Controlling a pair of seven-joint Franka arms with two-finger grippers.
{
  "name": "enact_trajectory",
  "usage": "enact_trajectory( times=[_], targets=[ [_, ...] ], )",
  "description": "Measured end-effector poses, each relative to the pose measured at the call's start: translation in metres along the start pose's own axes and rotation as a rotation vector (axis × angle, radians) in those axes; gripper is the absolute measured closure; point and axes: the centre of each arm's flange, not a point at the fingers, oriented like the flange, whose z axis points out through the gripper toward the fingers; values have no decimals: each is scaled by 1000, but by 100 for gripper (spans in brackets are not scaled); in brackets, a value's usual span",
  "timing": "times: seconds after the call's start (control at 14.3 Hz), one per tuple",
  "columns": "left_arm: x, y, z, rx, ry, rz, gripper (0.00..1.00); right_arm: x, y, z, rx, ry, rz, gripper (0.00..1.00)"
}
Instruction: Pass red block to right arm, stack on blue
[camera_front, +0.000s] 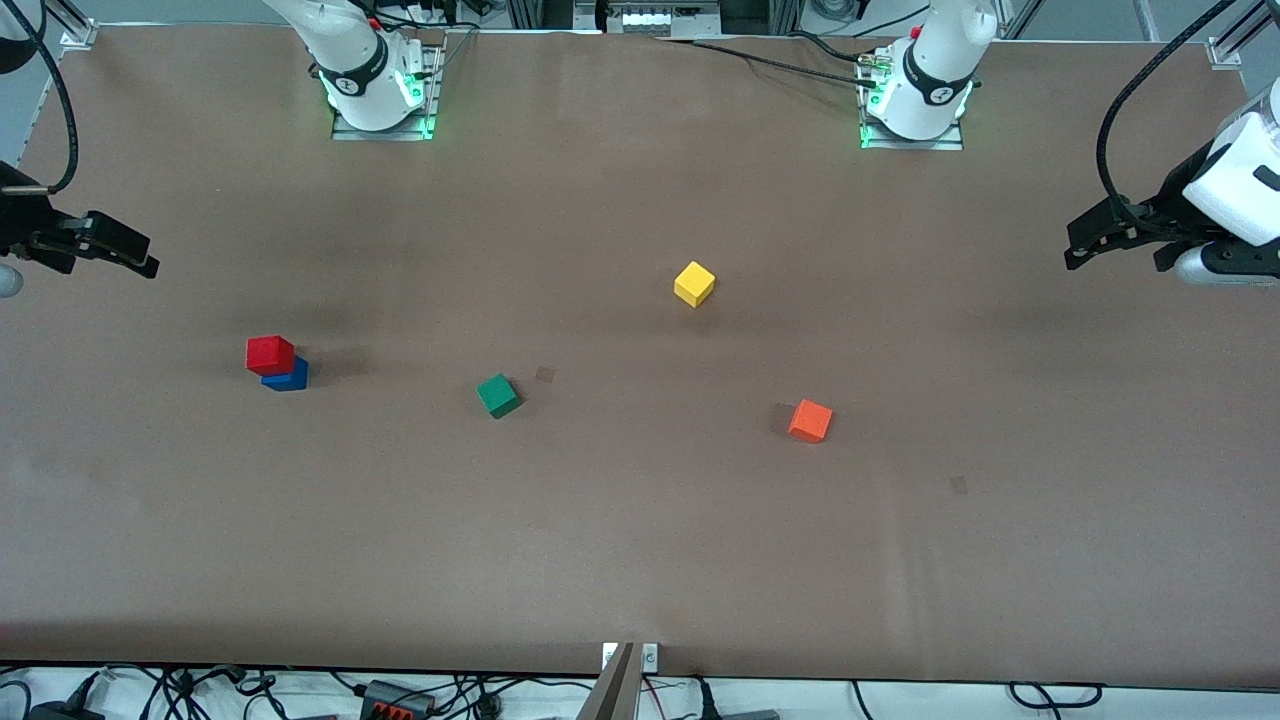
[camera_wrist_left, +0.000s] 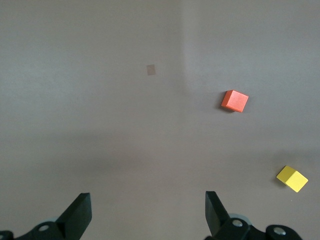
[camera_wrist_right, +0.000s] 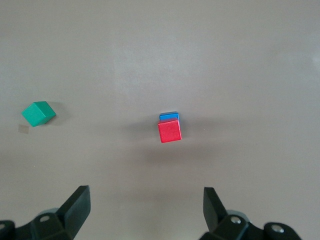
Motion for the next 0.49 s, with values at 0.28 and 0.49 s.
enact_trajectory(
  times=[0.28,0.49],
  targets=[
    [0,0,0,0,0,0,0,0,-1,0,0,4,-1,0],
    [0,0,0,0,0,0,0,1,-1,0,-1,6,-2,0]
  ],
)
